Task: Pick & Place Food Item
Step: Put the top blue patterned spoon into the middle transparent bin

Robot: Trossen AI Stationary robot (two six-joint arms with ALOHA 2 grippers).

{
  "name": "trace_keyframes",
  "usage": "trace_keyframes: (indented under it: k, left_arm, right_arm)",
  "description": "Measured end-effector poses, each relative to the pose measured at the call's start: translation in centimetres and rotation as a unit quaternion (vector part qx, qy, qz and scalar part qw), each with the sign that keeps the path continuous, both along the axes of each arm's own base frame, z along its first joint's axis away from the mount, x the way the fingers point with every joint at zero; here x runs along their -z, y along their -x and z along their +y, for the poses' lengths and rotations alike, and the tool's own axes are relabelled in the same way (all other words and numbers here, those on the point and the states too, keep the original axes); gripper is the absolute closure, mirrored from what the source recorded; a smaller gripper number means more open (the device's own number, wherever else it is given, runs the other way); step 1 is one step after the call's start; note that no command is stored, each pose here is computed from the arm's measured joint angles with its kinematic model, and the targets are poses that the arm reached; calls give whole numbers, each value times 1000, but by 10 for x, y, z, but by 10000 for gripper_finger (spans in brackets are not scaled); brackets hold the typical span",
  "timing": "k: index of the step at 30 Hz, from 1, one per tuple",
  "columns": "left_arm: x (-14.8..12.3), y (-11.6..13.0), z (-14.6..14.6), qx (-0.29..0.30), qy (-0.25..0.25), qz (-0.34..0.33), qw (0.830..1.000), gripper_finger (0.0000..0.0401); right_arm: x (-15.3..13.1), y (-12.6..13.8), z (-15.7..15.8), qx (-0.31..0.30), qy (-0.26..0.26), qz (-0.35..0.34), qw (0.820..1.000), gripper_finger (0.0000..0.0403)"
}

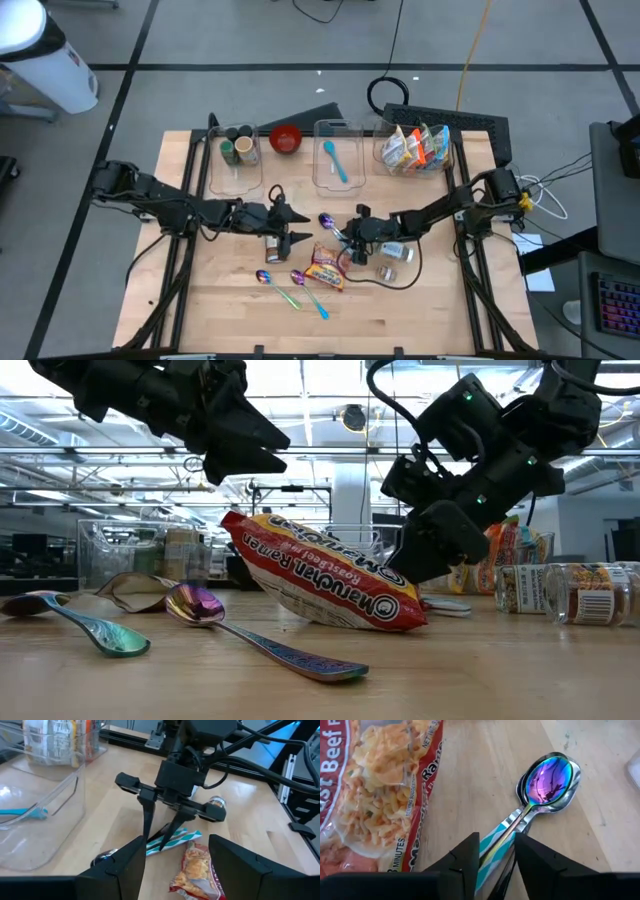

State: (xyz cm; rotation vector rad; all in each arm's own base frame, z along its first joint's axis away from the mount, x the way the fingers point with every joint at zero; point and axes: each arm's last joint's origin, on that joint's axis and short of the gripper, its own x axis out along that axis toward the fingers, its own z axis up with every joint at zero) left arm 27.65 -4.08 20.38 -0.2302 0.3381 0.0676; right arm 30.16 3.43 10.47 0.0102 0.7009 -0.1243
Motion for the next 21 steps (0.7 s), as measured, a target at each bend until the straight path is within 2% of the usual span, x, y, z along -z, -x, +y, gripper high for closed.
trace_keyframes:
  k: [13,17,21]
  left_arm:
    - [0,1,-4,-1,6,-1,1000,176]
    - [0,1,-4,-2,10,-1,1000,176]
    - [0,1,-4,-2,10,-1,1000,176]
  right_arm:
    - [4,3,-10,23,18,32,999,385]
    - [2,4,-14,12,33,38,999,393]
    - [3,5,-18,5,43,47,998,377]
